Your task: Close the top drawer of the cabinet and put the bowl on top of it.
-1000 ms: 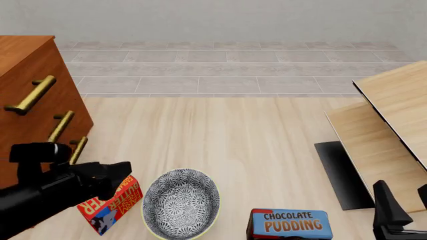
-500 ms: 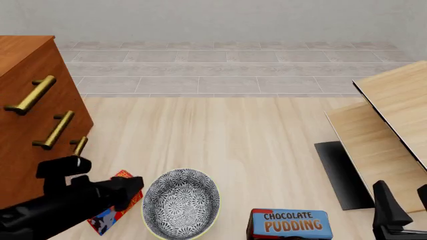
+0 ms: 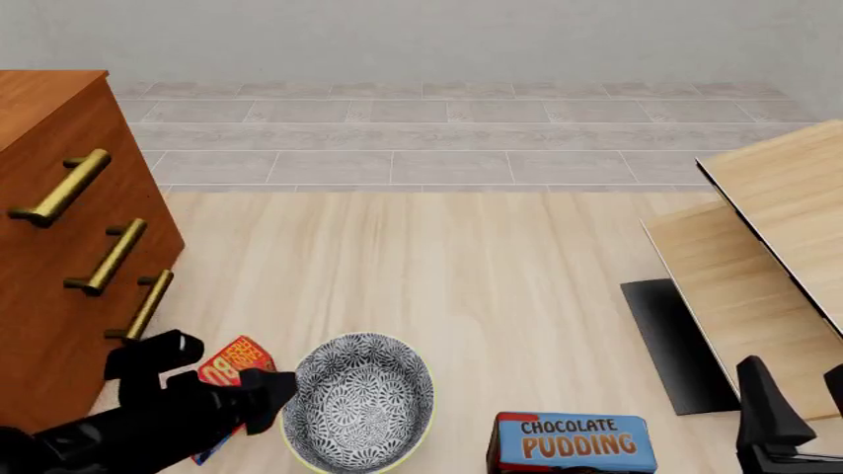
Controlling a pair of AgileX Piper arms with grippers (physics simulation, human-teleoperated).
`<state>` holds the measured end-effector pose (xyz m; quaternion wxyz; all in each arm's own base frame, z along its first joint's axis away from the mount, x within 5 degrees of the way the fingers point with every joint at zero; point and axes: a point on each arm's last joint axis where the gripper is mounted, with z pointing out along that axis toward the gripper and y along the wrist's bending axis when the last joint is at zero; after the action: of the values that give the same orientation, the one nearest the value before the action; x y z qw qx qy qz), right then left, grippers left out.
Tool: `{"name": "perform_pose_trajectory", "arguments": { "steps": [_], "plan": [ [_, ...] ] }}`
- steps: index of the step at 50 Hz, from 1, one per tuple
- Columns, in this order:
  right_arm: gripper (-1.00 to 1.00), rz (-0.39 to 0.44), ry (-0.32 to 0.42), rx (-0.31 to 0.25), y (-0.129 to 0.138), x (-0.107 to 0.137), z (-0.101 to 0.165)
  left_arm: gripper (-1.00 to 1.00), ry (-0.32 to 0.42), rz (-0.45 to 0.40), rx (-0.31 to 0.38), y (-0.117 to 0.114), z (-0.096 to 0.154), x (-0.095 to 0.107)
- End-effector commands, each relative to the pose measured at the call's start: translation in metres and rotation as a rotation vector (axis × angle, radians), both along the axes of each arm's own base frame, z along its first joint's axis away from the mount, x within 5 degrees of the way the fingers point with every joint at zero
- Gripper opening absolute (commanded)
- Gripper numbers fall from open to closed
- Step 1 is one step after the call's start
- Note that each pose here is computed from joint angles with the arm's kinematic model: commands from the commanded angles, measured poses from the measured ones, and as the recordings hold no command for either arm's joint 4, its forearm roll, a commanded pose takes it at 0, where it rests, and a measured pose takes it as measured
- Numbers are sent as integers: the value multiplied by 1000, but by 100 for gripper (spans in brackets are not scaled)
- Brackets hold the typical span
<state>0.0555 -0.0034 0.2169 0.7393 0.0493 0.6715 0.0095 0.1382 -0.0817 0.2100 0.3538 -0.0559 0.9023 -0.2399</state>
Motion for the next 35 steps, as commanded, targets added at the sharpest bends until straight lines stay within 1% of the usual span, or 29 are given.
{"name": "perform_pose_trajectory", "arguments": {
  "steps": [1,21,23,35],
  "plan": [
    [100,-2,-1,6,0,0,1,100,14,16,-21,-3,-6,4],
    [100,-5,-2,9,0,0,-1,100,29,23,-22,-7,-17,10],
    [100,-6,-3,10,0,0,0,100,39,20,-24,-9,-21,10],
    [100,-7,-3,12,0,0,1,100,53,9,-35,-15,-25,12]
  ]
}}
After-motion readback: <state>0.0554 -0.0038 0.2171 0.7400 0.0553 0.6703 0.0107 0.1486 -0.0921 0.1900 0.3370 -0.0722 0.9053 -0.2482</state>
